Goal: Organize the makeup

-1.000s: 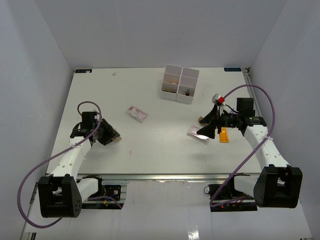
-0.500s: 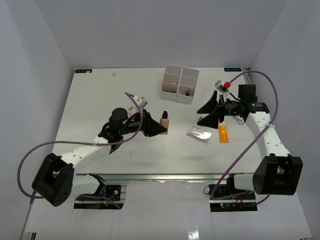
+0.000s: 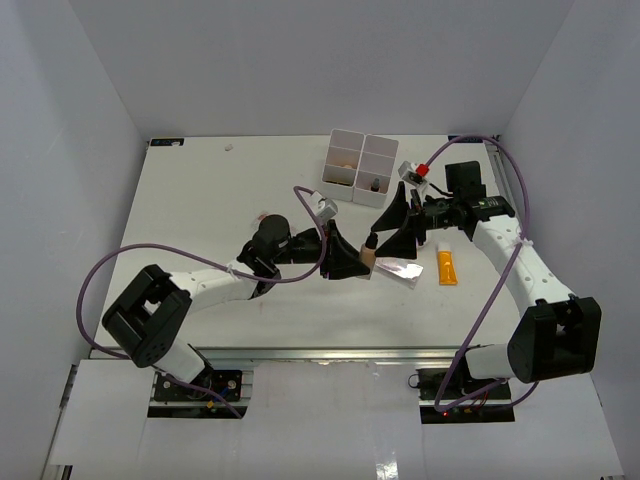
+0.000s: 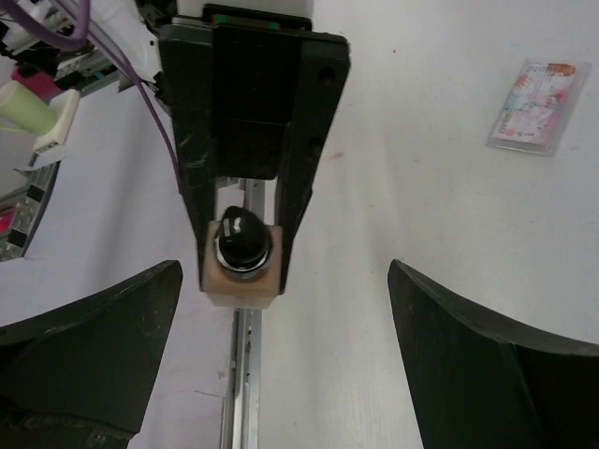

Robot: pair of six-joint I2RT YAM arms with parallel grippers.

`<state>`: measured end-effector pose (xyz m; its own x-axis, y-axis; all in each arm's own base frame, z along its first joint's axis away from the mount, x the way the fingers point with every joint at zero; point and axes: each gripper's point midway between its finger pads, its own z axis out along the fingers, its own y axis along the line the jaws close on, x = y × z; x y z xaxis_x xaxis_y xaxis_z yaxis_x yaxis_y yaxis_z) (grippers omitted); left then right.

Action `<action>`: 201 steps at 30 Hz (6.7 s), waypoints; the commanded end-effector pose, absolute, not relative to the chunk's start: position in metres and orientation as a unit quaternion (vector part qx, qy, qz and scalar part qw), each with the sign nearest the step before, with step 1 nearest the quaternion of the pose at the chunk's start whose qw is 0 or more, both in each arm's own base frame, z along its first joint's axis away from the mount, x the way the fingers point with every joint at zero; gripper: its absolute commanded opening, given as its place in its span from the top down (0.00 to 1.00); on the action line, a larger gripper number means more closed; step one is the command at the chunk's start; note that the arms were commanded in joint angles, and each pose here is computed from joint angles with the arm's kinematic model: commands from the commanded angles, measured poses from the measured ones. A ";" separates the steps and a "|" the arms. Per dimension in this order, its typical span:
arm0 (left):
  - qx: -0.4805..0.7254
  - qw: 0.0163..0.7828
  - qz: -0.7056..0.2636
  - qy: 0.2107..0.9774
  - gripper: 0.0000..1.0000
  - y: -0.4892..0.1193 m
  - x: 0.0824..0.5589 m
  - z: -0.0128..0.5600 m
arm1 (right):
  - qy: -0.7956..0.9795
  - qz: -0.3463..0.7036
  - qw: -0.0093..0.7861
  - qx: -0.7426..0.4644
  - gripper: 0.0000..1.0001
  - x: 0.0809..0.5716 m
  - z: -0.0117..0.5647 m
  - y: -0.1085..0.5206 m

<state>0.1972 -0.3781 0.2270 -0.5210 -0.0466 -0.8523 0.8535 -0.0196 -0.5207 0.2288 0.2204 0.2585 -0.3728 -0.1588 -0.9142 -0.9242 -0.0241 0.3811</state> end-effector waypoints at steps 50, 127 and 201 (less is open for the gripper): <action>0.370 0.416 -0.610 0.563 0.84 -0.386 0.209 0.265 | 0.595 0.543 0.346 -0.481 0.71 0.226 0.265 0.234; 0.228 0.539 -0.256 0.769 0.02 -0.205 0.239 0.199 | 0.700 0.224 0.504 -0.454 0.15 0.521 0.204 0.219; 0.201 0.470 -0.411 0.755 0.02 -0.237 0.274 0.219 | 0.941 0.088 0.303 -0.124 0.03 0.320 0.086 0.005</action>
<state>0.2815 -0.2360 0.1874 -0.5828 -0.0749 -0.8092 0.5968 0.6364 -0.4887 0.3174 0.0159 0.0942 -0.7705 -0.1394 -0.6220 -0.3069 0.9364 0.1704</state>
